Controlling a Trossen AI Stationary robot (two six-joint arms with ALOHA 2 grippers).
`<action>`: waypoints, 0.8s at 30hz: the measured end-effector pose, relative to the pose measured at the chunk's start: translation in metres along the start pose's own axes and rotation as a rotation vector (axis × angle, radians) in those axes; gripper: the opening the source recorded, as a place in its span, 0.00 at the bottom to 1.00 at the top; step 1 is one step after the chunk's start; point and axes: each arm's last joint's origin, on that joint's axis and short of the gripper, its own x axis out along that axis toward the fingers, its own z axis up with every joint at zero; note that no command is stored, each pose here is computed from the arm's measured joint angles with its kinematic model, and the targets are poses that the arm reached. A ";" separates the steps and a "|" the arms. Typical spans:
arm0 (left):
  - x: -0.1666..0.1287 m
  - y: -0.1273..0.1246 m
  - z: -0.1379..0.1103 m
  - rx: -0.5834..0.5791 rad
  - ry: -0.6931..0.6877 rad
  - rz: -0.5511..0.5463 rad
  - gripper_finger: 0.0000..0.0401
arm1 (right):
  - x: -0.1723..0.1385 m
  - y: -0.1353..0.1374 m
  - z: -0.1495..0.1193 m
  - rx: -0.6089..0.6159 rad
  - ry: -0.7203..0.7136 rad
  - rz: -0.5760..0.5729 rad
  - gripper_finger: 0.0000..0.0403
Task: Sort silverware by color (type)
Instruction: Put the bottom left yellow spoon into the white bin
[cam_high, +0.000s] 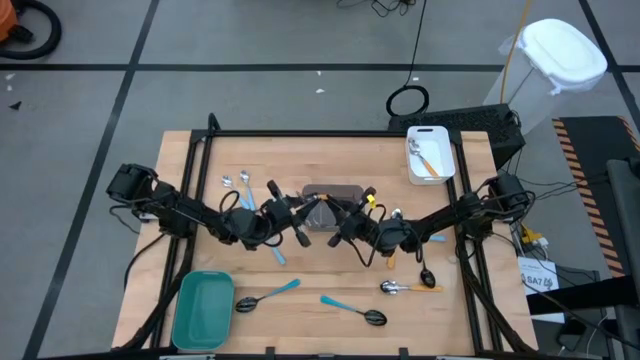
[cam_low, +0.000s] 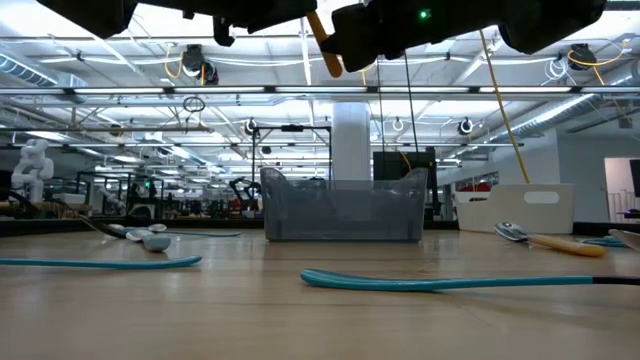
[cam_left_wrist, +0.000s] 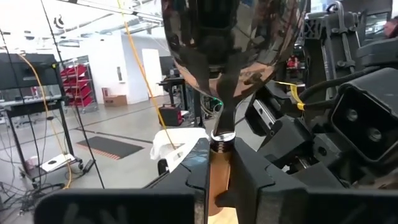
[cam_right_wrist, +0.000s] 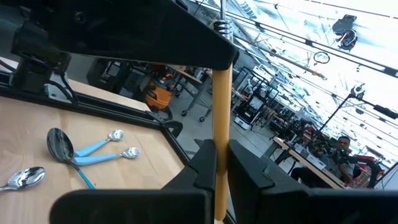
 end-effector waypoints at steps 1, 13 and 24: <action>0.000 0.000 0.000 0.006 0.000 -0.001 0.08 | 0.000 0.000 0.000 0.000 0.000 0.001 0.03; 0.000 -0.002 -0.003 0.062 0.017 -0.039 0.10 | -0.001 0.002 -0.001 -0.073 0.007 0.015 0.15; -0.002 -0.008 -0.006 0.100 0.019 -0.164 0.11 | -0.016 0.015 -0.001 -0.109 0.030 0.077 0.33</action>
